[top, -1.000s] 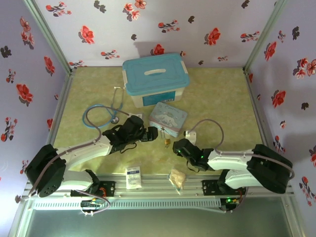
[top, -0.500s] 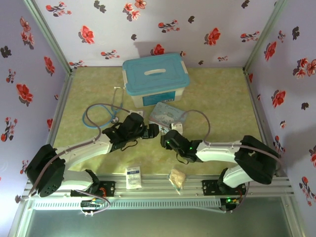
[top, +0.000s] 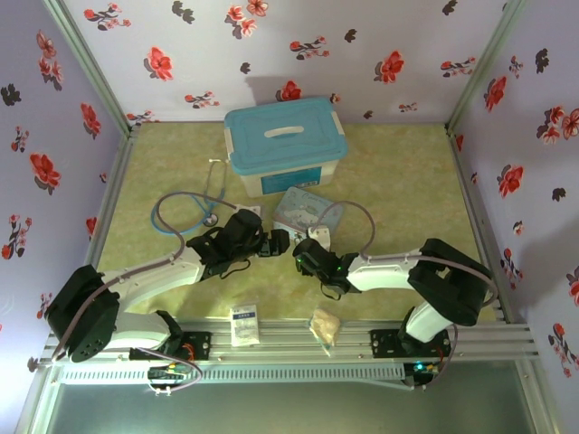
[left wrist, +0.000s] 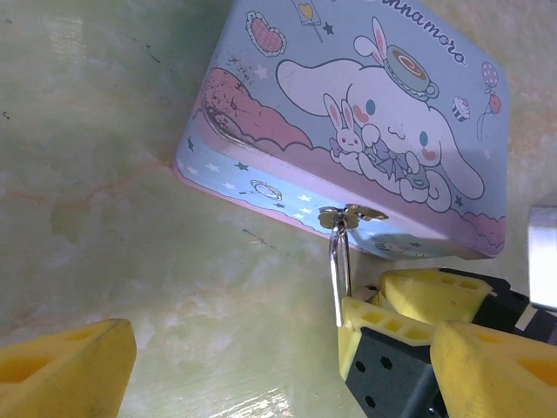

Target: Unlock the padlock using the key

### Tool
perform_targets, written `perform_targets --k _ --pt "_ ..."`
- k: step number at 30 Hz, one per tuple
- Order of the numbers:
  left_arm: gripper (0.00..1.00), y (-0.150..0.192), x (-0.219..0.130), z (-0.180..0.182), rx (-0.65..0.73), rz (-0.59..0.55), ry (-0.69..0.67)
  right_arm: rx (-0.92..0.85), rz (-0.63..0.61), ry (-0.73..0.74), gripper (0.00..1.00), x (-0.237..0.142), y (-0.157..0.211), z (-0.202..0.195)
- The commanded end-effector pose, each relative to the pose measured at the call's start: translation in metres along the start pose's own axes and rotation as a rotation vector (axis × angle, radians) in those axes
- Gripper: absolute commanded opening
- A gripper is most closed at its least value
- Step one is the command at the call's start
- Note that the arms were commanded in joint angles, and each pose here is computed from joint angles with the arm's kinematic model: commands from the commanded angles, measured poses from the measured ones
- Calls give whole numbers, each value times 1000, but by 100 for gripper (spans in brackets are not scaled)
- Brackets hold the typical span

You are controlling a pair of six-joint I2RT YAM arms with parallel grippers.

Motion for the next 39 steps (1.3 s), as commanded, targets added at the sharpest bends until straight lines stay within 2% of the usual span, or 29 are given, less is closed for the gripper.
perform_targets --k 1,5,10,21,27,34,36,39 --pt "88 -5 -2 0 3 -20 8 -55 6 64 43 8 7 -10" --pt "88 -6 -2 -1 6 -23 9 -69 8 133 37 12 8 -18" --pt "88 -6 -1 0 9 -17 6 -27 2 119 30 6 12 -26" --pt "88 -7 5 0 7 -11 -1 80 17 205 27 -17 26 -72" --pt "88 -9 16 -7 8 -5 23 205 18 224 28 -26 28 -94" --pt "87 -28 36 -24 47 -18 49 348 51 139 31 -19 27 -68" --pt "86 -31 37 -25 45 -26 53 345 60 140 33 -18 27 -66" --pt "86 -30 36 -26 39 -31 58 321 79 152 45 -20 29 -69"
Point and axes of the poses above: each hand's point on the last joint's axis, 136 mm out from that joint toward the fingers, its own x axis out along the fingers, its own z axis along the line the jaws close on, y = z × x, the point moved 3 cm from there along -x, back along the fingers, and after that the axes turned 11 degrees about x, right-handed, at the moved point
